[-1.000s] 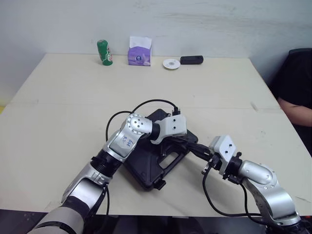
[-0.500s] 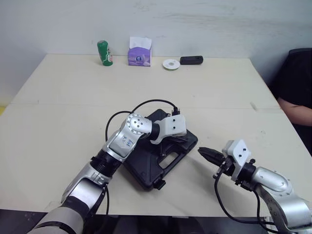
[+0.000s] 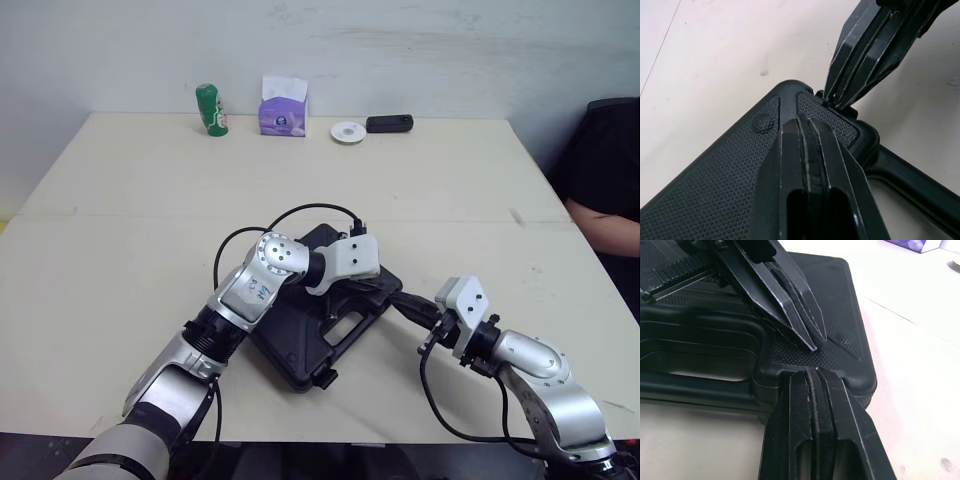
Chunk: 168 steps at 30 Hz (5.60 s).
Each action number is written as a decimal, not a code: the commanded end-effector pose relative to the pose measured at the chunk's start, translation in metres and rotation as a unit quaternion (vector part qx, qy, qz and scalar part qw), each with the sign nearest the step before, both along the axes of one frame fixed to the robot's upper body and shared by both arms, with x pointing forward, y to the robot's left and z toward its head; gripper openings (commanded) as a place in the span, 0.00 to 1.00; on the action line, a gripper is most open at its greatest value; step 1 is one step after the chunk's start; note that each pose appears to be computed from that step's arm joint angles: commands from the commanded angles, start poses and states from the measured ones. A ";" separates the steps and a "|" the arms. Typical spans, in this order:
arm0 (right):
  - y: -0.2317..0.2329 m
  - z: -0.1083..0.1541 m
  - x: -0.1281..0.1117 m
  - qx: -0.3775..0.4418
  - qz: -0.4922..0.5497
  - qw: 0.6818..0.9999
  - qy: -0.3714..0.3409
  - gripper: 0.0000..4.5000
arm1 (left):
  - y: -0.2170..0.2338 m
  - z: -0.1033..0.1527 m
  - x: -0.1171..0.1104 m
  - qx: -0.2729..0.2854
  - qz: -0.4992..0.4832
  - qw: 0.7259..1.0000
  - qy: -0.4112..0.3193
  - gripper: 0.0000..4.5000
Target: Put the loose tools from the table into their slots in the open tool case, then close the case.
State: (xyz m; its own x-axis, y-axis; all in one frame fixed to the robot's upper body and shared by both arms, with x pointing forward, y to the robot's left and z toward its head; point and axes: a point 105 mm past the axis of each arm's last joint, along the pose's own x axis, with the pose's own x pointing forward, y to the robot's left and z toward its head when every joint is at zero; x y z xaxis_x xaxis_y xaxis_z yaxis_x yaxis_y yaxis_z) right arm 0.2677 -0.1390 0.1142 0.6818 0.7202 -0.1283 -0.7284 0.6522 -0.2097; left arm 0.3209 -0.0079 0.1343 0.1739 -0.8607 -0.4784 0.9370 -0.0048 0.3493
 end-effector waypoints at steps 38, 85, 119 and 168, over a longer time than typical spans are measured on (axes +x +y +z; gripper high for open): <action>0.051 -0.023 -0.109 -0.037 0.207 0.977 0.046 0.00 | 0.102 -0.015 -0.095 -0.004 -0.151 0.988 0.042 0.00; 0.094 -0.016 -0.073 0.011 0.224 0.974 0.009 0.00 | 0.130 -0.071 -0.083 0.140 -0.043 0.984 0.098 0.00; 0.023 -0.009 -0.076 -0.069 0.212 0.974 0.040 0.00 | 0.138 0.012 -0.061 -0.120 -0.004 0.990 0.079 0.00; -0.170 0.086 0.012 -0.254 -0.057 0.960 -0.108 0.99 | 0.363 0.008 -0.058 -0.109 0.468 0.871 -0.104 1.00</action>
